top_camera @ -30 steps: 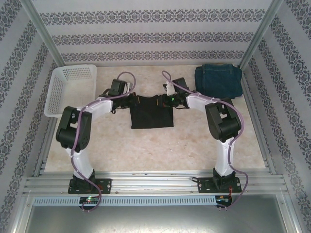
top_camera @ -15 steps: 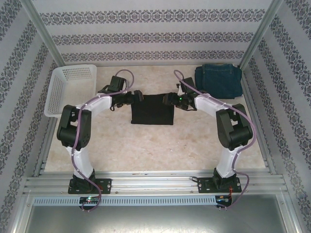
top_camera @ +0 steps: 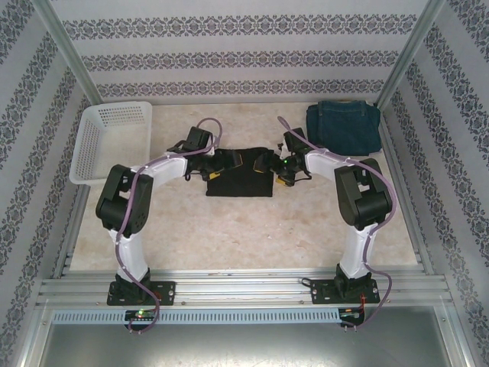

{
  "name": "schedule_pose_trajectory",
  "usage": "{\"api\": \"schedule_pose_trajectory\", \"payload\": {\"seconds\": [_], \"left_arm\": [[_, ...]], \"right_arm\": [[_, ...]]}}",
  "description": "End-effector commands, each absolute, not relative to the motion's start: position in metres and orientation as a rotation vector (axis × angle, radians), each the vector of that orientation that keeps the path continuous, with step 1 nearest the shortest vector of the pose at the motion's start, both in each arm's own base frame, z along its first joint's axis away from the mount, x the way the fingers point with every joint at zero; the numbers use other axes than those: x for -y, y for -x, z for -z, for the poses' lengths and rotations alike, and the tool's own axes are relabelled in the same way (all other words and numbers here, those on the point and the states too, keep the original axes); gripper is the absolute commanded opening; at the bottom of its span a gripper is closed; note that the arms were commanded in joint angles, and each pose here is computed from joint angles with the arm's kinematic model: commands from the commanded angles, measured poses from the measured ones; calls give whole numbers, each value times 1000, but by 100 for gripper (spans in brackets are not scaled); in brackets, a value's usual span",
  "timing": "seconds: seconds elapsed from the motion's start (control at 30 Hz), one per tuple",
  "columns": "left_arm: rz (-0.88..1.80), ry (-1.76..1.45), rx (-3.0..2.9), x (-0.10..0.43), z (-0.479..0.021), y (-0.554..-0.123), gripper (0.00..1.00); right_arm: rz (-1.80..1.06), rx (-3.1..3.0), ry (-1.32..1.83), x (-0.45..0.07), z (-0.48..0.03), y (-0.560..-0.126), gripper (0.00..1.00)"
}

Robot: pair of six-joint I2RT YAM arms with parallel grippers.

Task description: Fold and stack the skirts

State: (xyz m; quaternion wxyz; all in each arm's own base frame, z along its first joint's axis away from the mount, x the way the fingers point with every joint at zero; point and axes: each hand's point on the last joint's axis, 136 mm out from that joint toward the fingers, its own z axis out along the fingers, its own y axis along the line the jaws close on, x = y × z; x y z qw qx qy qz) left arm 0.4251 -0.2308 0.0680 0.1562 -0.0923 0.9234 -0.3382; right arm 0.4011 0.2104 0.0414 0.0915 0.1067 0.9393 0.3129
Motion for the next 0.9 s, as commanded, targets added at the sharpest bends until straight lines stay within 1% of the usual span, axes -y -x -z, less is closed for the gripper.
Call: {"api": "schedule_pose_trajectory", "payload": {"seconds": [0.0, 0.07, 0.13, 0.2, 0.37, 0.5, 0.53, 0.57, 0.63, 0.67, 0.77, 0.87], "left_arm": [[961, 335, -2688, 228, -43, -424, 100], [928, 353, -2734, 224, -26, -420, 100], [917, 374, -2764, 223, -13, -415, 100], [912, 388, -2775, 221, -5, -412, 100], [898, 389, -2785, 219, 0, -408, 100], [874, 380, -2787, 216, -1, -407, 100], [871, 382, -2788, 215, -2, -406, 100], [874, 382, -2788, 214, -3, -406, 100], [890, 373, -2768, 214, -15, -408, 100], [898, 363, -2755, 215, -22, -408, 100], [877, 351, -2694, 208, -49, -413, 100], [804, 410, -2650, 189, -64, -420, 100]], "right_arm": [[-1024, -2861, -331, -222, -25, -390, 87], [-1118, -2848, -319, -235, -27, -390, 79], [-1148, -2839, -279, -246, -32, -389, 69], [-1162, -2831, -255, -253, -35, -390, 58], [-1280, -2777, -279, -265, -39, -397, 35], [-1259, -2713, -332, -256, -42, -411, 7], [-1250, -2693, -329, -254, -46, -416, 2], [-1232, -2672, -315, -252, -52, -420, 0], [-1123, -2654, -223, -245, -68, -426, 0], [-1031, -2662, -162, -239, -75, -427, 0], [-640, -2727, 58, -209, -93, -429, 0], [-375, -2756, 216, -180, -103, -436, 0]]}}
